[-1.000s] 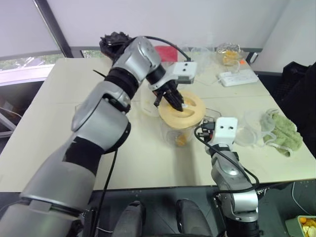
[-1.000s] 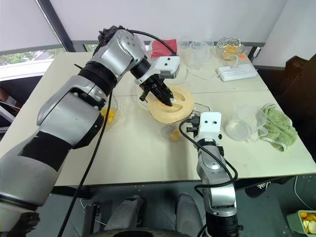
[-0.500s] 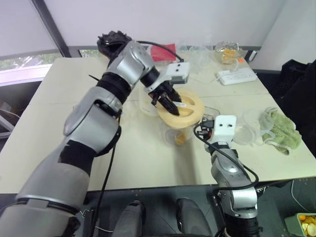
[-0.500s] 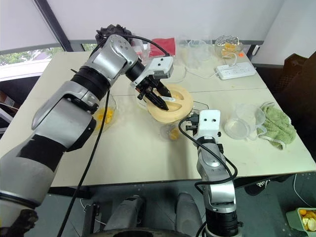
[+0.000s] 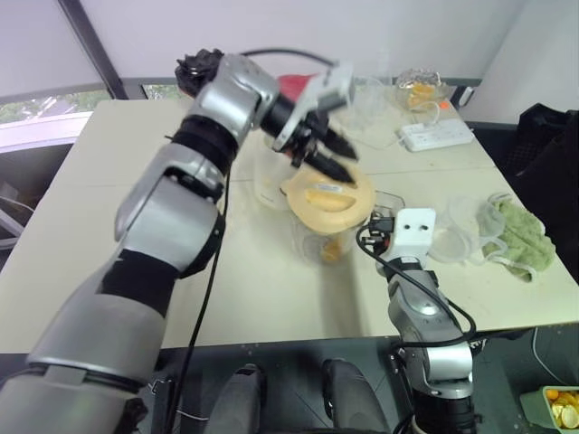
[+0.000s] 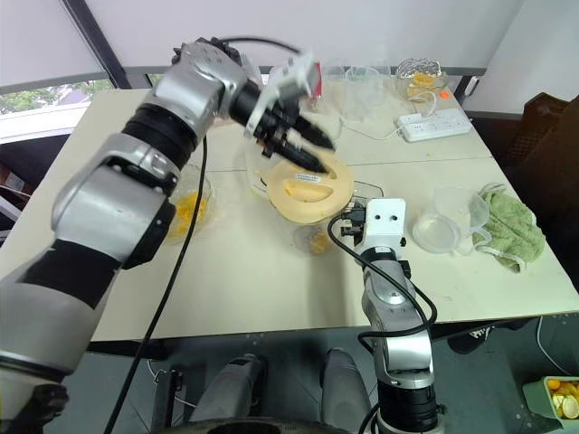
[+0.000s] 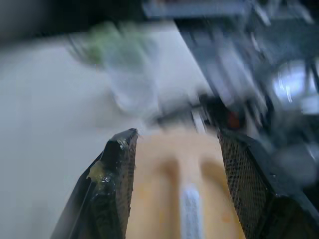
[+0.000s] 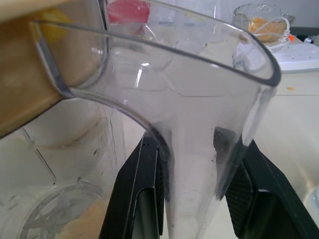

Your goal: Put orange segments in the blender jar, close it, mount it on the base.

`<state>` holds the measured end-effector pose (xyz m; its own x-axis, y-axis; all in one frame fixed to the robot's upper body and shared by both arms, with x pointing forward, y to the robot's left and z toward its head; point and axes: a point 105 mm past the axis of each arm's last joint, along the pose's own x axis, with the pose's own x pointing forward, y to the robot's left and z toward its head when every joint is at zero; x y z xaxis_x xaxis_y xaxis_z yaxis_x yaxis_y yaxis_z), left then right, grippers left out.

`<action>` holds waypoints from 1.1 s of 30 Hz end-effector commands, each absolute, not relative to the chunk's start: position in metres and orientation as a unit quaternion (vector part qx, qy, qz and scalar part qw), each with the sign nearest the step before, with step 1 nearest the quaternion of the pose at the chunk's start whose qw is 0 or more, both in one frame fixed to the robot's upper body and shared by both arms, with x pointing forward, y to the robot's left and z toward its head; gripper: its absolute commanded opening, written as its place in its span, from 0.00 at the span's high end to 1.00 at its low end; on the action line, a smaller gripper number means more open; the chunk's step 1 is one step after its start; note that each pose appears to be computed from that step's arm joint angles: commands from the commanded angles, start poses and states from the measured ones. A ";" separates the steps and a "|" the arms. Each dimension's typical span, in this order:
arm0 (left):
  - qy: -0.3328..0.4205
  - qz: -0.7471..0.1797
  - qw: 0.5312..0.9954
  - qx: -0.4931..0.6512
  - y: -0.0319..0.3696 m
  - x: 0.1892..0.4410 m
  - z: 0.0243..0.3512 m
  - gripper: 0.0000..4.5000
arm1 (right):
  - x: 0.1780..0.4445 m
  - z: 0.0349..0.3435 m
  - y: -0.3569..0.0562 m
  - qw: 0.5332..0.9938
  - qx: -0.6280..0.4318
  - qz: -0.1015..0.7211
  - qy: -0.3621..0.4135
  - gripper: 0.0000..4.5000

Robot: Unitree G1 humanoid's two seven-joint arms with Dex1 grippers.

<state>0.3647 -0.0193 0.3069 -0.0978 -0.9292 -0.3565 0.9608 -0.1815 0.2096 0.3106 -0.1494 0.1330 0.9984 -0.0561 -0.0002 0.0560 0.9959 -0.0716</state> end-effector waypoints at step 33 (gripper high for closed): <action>0.061 -0.516 0.854 -0.028 0.111 0.300 0.187 0.42 | 0.370 0.347 -0.169 0.991 -0.041 0.019 -0.123 0.78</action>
